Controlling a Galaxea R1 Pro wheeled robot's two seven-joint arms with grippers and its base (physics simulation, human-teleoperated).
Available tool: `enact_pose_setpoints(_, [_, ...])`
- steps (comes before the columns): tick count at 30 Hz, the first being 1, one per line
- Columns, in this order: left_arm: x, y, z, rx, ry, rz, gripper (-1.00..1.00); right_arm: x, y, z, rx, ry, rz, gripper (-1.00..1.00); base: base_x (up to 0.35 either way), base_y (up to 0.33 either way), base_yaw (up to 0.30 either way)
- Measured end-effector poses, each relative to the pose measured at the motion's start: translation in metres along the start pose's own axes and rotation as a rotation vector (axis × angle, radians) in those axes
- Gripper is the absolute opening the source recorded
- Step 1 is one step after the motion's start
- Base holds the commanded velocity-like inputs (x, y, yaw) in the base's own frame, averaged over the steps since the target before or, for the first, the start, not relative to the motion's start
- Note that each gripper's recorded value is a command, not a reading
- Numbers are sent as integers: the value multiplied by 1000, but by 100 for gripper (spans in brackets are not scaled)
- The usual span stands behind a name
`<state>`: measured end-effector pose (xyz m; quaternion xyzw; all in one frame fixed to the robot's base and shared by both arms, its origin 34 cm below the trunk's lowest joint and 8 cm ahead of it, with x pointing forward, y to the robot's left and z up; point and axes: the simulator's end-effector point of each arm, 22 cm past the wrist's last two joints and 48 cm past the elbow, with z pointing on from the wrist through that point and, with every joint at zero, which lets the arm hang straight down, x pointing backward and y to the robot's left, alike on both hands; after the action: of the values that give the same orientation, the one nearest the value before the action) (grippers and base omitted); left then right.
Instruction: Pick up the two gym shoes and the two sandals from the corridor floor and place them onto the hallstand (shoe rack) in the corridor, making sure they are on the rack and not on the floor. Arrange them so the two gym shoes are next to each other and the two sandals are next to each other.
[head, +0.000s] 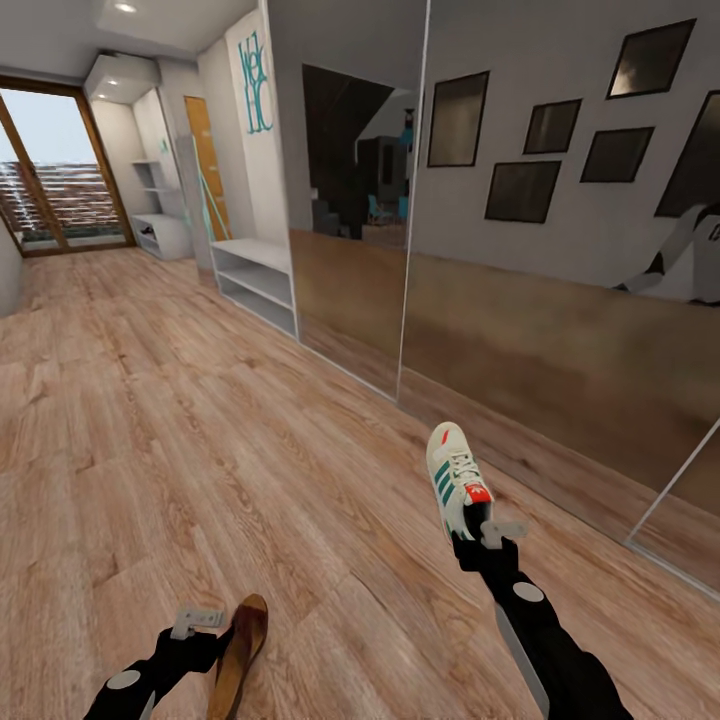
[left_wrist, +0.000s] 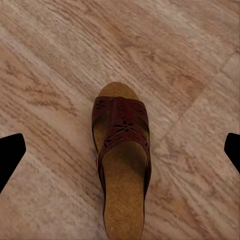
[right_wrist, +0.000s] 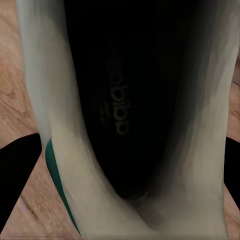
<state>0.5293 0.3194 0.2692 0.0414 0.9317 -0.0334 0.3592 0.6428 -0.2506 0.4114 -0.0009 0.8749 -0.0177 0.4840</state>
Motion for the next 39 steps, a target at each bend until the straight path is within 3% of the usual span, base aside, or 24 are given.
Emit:
enact_pose_setpoints(12, [34,-2,13,5,56,-3,100,37,1,13,-1,56,-2,-100,0,0,0])
enact_pose_setpoints(19, [50,-19,23,45,104,46,100,60,2,20,-2,96,-2,-100,0,0,0])
enact_pose_setpoints(21, [36,-30,35,69,134,69,100,68,3,22,-3,110,-3,-100,0,0,0])
enact_pose_setpoints(25, [25,-38,47,81,149,63,100,81,3,25,-4,135,-3,-100,0,0,0])
enact_pose_setpoints(39, [65,-41,60,90,229,62,100,126,5,35,-6,212,-6,-100,0,0,0])
